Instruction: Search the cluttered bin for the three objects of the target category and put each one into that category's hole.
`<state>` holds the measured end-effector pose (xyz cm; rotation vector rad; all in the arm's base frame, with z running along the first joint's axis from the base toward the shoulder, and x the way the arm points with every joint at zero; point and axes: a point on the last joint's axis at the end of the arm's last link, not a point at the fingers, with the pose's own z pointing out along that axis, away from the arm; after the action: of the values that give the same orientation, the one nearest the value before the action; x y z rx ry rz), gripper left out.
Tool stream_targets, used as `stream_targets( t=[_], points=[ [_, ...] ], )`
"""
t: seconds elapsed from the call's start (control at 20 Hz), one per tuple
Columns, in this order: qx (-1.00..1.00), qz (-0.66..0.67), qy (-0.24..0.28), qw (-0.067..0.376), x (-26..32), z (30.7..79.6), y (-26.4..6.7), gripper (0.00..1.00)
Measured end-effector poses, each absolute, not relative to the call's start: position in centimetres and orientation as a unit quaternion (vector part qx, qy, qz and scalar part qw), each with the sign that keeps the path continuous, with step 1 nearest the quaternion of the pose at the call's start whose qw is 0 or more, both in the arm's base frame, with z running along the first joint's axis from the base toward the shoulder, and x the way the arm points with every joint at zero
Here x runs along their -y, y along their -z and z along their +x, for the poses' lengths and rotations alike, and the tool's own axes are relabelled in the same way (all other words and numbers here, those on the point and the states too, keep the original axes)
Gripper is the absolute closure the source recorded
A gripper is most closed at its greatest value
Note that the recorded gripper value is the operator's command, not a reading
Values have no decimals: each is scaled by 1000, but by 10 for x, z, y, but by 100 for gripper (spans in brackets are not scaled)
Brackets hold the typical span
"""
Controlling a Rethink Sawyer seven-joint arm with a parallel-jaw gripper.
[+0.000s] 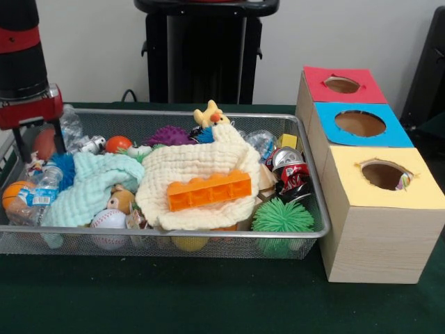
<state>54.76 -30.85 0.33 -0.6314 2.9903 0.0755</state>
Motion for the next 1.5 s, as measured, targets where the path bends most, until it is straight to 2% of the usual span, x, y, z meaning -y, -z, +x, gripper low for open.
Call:
stream_targets(
  t=[0.6, 1.3, 1.35, 1.5],
  points=[
    [-978, -202, -34, 47, 324, 534, 48, 0],
    [-972, -227, -15, 51, 323, 534, 56, 0],
    [-968, -247, -1, 48, 320, 538, 58, 100],
    [-966, -255, 2, 47, 316, 540, 59, 100]
  ],
)
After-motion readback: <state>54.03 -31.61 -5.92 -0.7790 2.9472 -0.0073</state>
